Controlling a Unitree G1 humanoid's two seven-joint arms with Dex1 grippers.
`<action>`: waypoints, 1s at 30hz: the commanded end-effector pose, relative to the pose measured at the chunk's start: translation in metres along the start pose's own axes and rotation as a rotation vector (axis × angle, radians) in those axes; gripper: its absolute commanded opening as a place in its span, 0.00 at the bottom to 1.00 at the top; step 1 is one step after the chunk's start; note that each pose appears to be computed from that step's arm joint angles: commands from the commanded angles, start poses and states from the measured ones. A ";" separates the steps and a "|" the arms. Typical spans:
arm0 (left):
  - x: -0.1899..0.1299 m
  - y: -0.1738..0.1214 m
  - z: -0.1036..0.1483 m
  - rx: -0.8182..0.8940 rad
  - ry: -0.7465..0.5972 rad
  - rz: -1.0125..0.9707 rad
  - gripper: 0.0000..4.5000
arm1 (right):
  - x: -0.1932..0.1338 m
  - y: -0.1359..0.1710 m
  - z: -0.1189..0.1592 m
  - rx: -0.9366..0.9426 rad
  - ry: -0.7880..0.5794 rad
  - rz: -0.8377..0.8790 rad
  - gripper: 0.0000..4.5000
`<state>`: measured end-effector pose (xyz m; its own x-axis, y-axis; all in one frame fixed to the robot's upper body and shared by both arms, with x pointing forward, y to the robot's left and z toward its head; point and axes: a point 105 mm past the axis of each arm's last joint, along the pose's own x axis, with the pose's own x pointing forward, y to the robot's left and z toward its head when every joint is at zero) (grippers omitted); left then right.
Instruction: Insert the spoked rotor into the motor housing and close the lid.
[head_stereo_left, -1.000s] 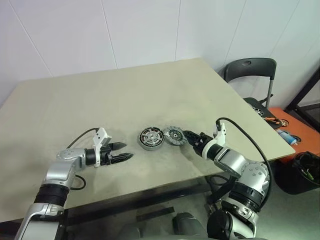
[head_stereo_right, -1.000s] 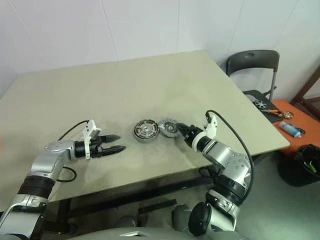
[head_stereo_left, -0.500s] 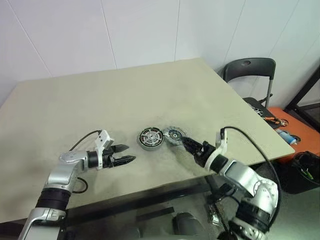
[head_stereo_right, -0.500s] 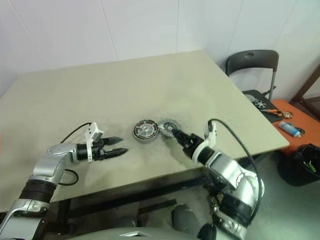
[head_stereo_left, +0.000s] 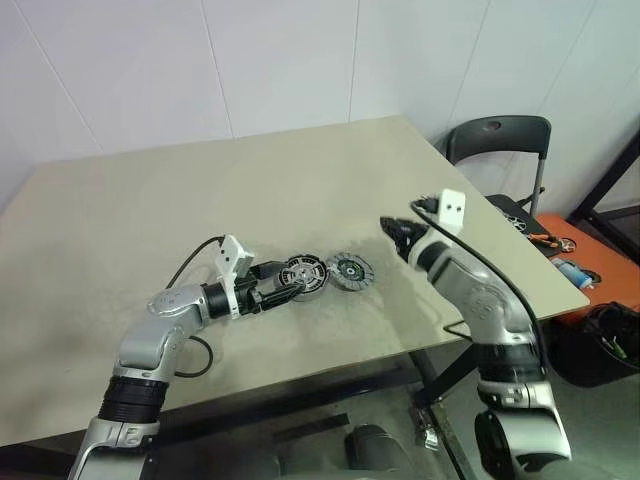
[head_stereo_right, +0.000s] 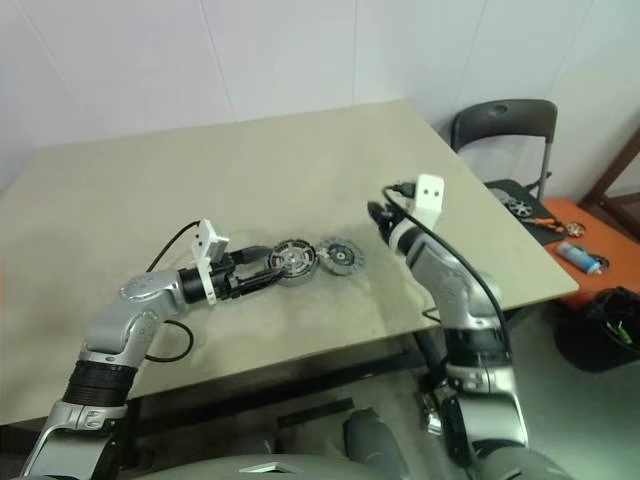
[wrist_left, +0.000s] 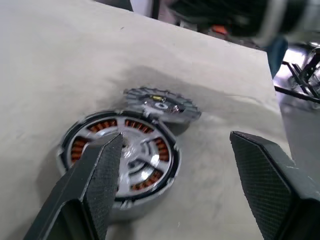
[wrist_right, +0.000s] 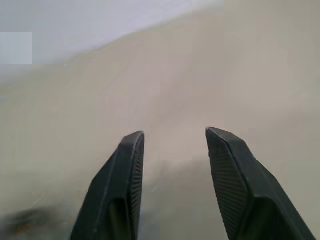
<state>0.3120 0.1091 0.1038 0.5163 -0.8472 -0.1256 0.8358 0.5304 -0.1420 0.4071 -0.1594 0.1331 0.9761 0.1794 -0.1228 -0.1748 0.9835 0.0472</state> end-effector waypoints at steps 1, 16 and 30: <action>0.003 -0.001 0.020 0.052 -0.041 0.014 0.81 | 0.011 -0.012 0.017 -0.369 -0.125 -0.112 0.45; -0.004 0.007 0.021 0.046 -0.031 0.066 0.81 | -0.091 0.062 -0.036 -0.961 -0.141 0.589 0.45; 0.000 0.011 0.024 0.058 -0.034 0.074 0.81 | -0.089 0.070 -0.091 -0.985 -0.050 0.527 0.45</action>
<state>0.3231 0.1154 0.1107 0.5799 -0.8022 -0.1420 0.7951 0.5953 -0.1160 0.2940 -0.1067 0.0519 0.7385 0.5997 -0.3083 -0.6009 0.3780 -0.7043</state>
